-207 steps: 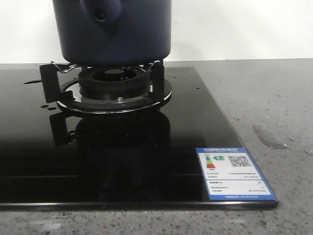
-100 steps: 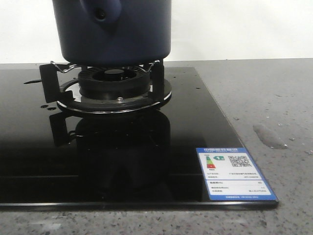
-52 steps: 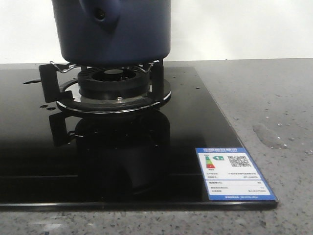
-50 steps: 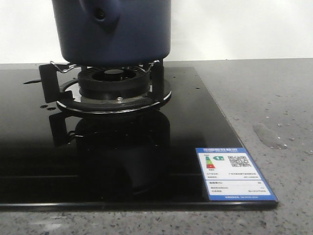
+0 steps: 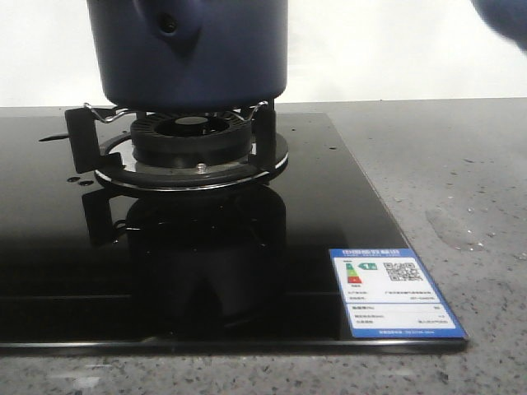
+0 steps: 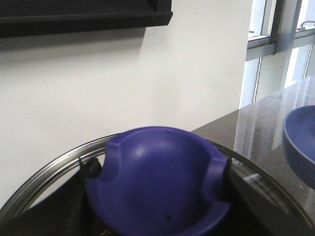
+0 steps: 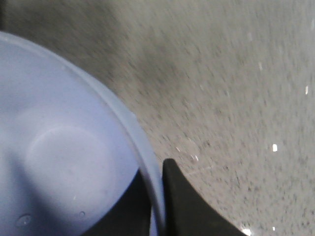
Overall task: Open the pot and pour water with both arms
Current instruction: 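Carry the blue bowl back and lower it onto the counter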
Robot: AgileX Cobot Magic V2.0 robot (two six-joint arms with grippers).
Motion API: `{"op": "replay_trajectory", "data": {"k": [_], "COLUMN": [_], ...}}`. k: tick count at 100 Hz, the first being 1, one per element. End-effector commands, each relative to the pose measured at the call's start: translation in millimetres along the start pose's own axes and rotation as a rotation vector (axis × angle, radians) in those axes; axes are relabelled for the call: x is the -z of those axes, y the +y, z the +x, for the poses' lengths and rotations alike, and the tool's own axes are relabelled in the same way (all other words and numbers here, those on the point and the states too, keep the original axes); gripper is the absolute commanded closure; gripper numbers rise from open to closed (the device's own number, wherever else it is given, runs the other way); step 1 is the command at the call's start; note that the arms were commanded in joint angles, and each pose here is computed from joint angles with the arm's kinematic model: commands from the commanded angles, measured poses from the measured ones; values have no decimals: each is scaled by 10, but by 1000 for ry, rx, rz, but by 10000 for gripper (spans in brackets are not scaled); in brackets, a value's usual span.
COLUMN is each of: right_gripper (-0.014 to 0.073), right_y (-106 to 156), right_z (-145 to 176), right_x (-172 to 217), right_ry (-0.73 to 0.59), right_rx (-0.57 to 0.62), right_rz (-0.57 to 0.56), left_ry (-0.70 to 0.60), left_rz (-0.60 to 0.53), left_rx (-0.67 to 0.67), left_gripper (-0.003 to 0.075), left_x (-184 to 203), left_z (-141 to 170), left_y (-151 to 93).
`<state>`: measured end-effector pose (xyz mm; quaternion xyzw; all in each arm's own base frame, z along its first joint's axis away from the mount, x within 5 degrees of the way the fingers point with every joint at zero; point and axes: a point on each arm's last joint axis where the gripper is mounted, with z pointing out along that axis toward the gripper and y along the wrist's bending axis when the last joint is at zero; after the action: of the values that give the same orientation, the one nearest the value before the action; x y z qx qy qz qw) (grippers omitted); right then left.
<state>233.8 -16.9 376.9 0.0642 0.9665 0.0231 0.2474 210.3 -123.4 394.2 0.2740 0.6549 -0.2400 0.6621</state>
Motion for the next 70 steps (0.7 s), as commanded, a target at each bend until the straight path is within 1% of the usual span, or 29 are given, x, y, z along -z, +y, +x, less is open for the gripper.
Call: {"op": "replay_trajectory", "data": {"k": [1,9,18,35,53,60,70], "right_gripper": [638,638,638,637,633,596,475], "right_y": [-128,-204,-213,-230,-237,-236,-236], "right_z": [70,143,205,276,298,298,298], "right_x": [-76,-251,-372,-513,-623,-624,-624], "right_ry": [-57,-54,-47,-1,36,36,36], "right_rx": [-29,-79,-93,-98,-108,-109,-111], "right_rz": [-11,-14,-20,-16,-20,-21,-21], "left_ry": [-76,-77,-82,-75,-43,-32,-29], "left_rz": [82,92,88,83,85,86,88], "left_rx": [-17,9,47,12,-10,-6,-4], "left_gripper": [480,480,480,480,480,480,480], "left_x": [3,-34,-61,-83,-182,-211,-221], "left_z": [-183,-163,-152,-131,-37,-7,2], "left_y": [-82,-78,-65,-55,-28,-20,-18]}}
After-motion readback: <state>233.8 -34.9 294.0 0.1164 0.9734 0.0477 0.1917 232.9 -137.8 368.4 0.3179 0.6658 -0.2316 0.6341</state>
